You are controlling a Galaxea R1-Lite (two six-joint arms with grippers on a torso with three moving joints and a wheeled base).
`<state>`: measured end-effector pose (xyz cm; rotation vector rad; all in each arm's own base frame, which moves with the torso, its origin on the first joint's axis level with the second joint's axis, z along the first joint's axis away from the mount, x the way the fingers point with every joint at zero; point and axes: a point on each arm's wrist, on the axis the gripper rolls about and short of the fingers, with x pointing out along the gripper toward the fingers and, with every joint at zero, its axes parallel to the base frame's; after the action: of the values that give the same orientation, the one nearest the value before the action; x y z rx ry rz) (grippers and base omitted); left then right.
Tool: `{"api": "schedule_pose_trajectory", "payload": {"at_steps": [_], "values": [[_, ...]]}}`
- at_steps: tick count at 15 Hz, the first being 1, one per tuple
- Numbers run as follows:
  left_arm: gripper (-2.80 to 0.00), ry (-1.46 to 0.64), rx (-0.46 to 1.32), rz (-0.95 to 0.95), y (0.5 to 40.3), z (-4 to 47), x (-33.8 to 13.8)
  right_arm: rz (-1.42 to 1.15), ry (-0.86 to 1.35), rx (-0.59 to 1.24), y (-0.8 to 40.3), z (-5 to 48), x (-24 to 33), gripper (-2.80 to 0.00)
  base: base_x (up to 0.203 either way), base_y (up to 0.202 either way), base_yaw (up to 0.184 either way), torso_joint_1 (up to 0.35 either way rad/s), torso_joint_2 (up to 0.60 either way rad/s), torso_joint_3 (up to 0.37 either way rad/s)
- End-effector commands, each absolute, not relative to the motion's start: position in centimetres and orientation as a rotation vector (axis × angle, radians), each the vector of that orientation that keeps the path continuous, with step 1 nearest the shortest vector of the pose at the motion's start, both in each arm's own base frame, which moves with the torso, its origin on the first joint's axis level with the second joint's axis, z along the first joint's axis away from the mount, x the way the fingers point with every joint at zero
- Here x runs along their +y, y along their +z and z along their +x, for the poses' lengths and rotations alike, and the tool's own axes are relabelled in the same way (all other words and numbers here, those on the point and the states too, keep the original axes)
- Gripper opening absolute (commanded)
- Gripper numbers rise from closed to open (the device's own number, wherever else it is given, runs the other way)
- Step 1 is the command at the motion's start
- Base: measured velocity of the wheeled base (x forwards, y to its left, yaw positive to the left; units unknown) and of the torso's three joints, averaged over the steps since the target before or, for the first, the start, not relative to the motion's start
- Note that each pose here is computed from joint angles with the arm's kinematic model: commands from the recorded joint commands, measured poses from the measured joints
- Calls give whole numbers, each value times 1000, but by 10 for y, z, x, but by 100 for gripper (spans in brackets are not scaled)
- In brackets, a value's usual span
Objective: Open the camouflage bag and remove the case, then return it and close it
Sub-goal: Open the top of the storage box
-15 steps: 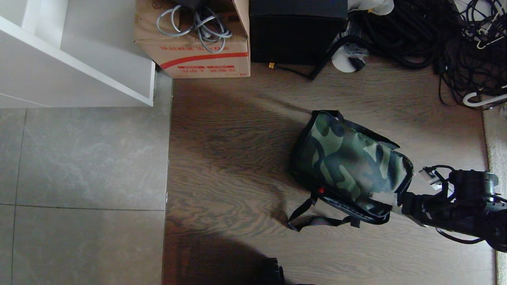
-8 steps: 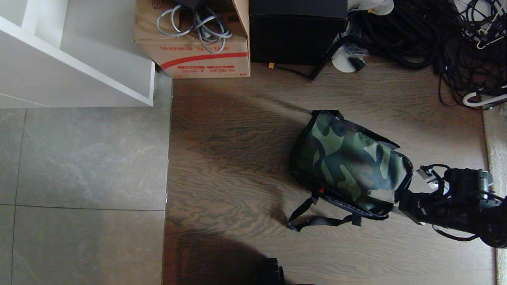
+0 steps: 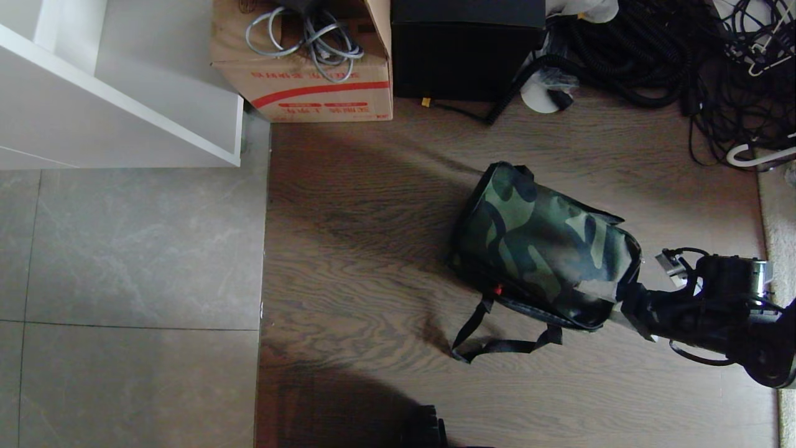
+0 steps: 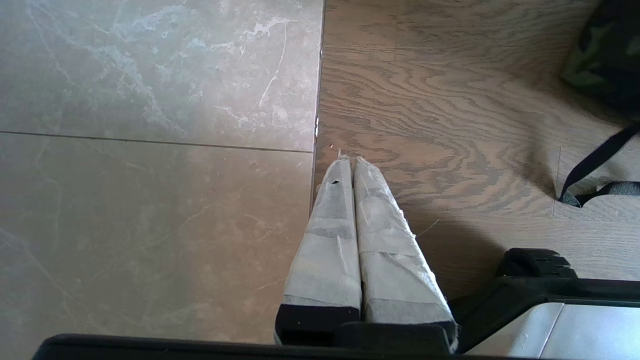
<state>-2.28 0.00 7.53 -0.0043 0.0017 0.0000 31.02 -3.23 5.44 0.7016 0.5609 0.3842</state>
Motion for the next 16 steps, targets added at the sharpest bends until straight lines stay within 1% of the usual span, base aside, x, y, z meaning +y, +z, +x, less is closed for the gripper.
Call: {"api": "schedule_pose_trajectory", "payload": {"at_steps": [1, 3, 4, 11, 16], "values": [[-280, 0, 2, -5, 76, -23, 0, 727, 394, 531, 66, 307, -30, 0, 0, 0, 0, 0, 0, 0], [-280, 0, 3, -5, 75, -23, 0, 750, 396, 533, 70, 305, -28, 0, 0, 0, 0, 0, 0, 0], [-280, 0, 3, -5, 75, -23, 0, 748, 399, 523, 73, 304, -28, -280, 0, 0, 0, 0, 0, 0], [-280, 0, 3, -5, 75, -23, 0, 731, 405, 517, 76, 296, -27, -280, 0, 0, 0, 0, 0, 0], [-280, 0, 3, -5, 75, -23, 0, 713, 414, 463, 92, 294, -28, -280, 0, 0, 0, 0, 0, 0]]}}
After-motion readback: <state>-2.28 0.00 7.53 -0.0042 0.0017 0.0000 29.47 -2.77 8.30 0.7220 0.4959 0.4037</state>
